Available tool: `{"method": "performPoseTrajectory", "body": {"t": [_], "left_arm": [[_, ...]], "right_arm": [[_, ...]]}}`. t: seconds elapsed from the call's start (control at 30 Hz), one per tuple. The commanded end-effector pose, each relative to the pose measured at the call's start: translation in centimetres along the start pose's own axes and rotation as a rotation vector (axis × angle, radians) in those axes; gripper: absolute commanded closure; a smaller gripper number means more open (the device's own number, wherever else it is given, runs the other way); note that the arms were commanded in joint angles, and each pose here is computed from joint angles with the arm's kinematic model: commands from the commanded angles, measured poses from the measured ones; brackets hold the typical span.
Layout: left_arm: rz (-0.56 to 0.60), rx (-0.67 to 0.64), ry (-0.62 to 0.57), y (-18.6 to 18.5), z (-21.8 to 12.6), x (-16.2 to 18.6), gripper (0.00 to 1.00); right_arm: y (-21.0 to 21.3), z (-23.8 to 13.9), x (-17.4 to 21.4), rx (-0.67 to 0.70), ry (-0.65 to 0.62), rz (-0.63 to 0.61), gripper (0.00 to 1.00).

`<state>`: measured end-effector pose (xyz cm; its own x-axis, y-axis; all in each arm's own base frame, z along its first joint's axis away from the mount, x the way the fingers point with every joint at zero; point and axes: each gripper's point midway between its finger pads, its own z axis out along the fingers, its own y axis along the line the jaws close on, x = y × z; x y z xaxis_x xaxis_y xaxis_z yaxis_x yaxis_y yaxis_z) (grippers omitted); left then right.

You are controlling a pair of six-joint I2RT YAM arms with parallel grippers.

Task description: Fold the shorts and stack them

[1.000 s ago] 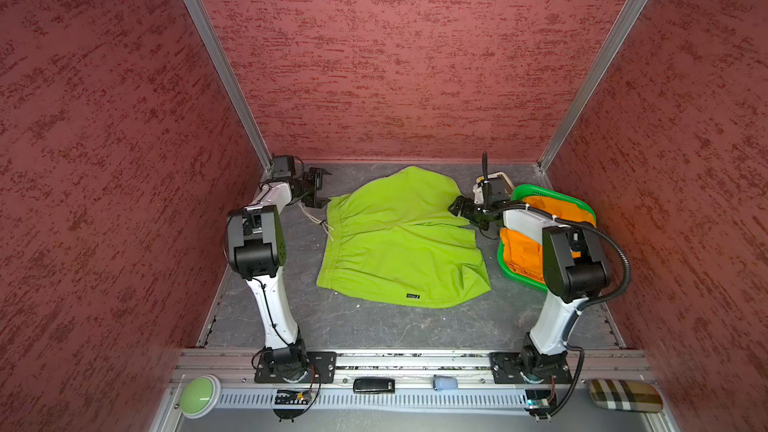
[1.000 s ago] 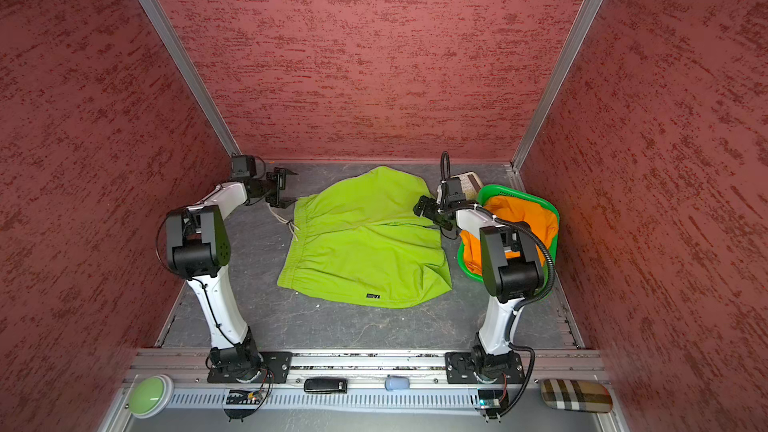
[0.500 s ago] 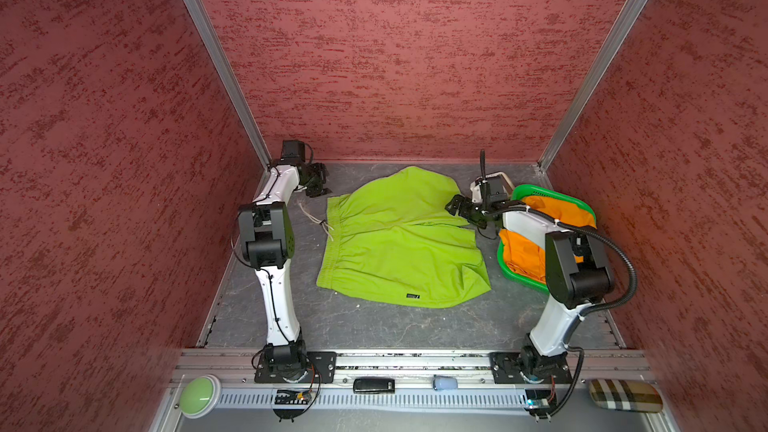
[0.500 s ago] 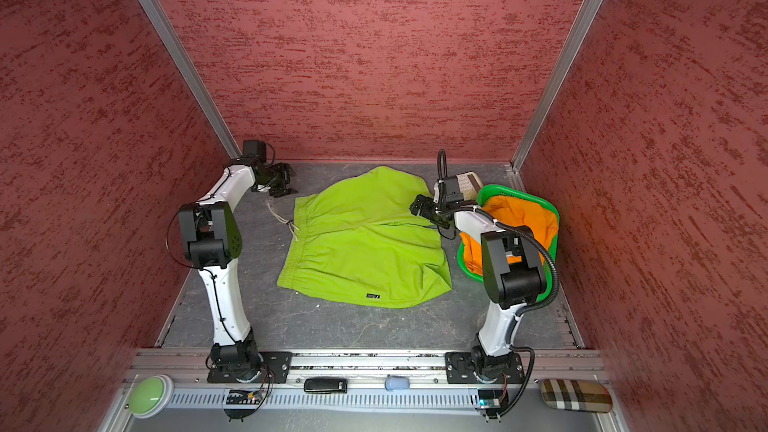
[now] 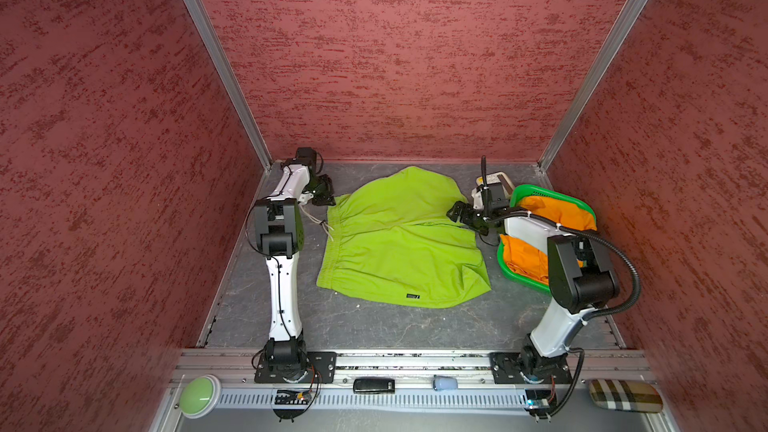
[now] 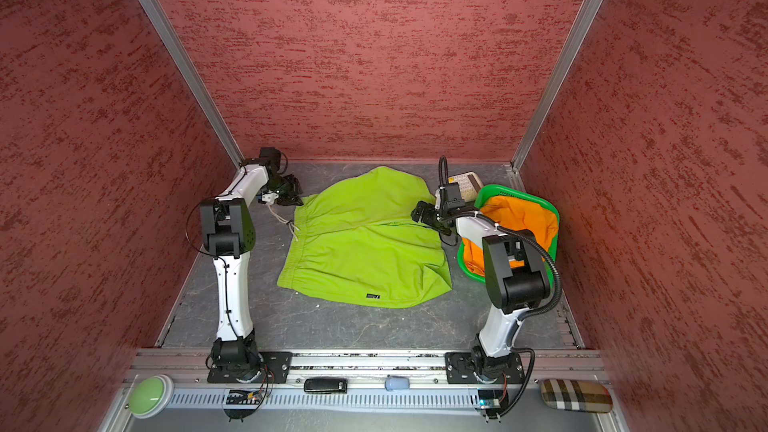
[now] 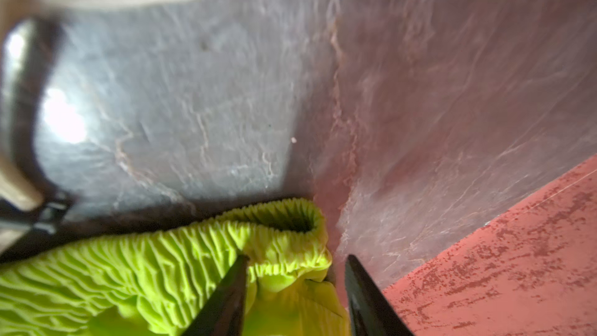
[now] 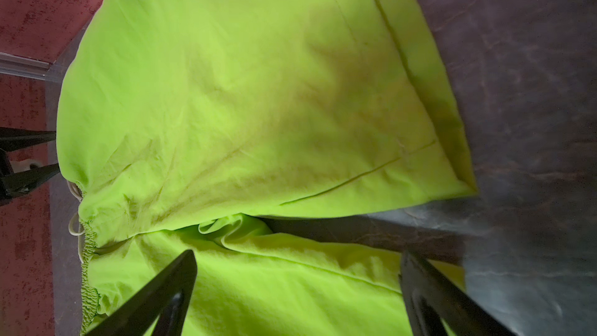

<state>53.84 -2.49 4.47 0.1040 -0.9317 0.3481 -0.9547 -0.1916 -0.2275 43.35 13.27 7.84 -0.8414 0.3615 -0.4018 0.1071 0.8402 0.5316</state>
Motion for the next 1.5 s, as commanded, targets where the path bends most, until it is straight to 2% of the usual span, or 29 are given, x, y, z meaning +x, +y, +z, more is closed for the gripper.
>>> {"method": "performPoseTrajectory", "body": {"t": [0.0,0.13,0.3,0.37,0.47,0.53,0.67,0.7,0.77,0.83,1.03,1.27,1.47], "left_arm": [[-0.013,-0.036,-0.017,1.0,1.4,-0.9,0.65],[0.006,-0.035,-0.008,1.5,2.3,-1.3,0.82],[0.026,-0.031,0.023,2.0,3.5,-1.6,0.92],[0.041,-0.003,0.038,1.5,3.6,-1.4,1.0],[0.122,0.101,0.038,-1.6,1.6,-0.6,1.0],[0.201,0.185,0.025,-4.2,-1.0,0.2,1.0],[0.29,0.292,0.017,-6.3,-5.0,1.7,1.0],[0.294,0.3,0.025,-6.2,-5.4,2.0,0.98],[0.296,0.304,0.039,-6.1,-5.4,2.2,0.77],[0.3,0.298,0.055,-6.0,-5.1,2.2,0.69],[0.297,0.282,0.109,-4.4,-3.0,2.9,0.62],[0.308,0.195,0.158,-0.8,1.0,4.0,0.53],[0.317,0.133,0.155,3.7,1.8,2.5,0.5]], "right_arm": [[1.2,-1.0,-1.5,-0.024,-0.063,-0.028,0.01],[1.4,-1.1,-2.0,-0.02,-0.074,-0.03,0.01],[1.7,-1.7,-2.6,-0.017,-0.101,-0.033,0.01],[1.7,-2.0,-2.7,-0.016,-0.11,-0.033,0.01],[1.8,-2.2,-2.8,-0.013,-0.115,-0.033,0.01],[1.9,-2.3,-2.8,-0.01,-0.112,-0.038,0.01],[2.3,-2.5,-3.5,-0.015,-0.122,-0.043,0.01],[2.4,-2.5,-3.6,-0.018,-0.123,-0.044,0.01],[2.6,-2.3,-3.9,-0.025,-0.124,-0.041,0.01],[2.8,-1.9,-4.3,-0.031,-0.122,-0.04,0.01],[4.1,-0.3,-5.0,-0.045,-0.1,-0.05,0.01],[5.2,4.4,-4.3,-0.083,-0.026,-0.014,0.01],[3.2,7.3,-2.3,-0.058,0.048,0.01,0.01]]}}
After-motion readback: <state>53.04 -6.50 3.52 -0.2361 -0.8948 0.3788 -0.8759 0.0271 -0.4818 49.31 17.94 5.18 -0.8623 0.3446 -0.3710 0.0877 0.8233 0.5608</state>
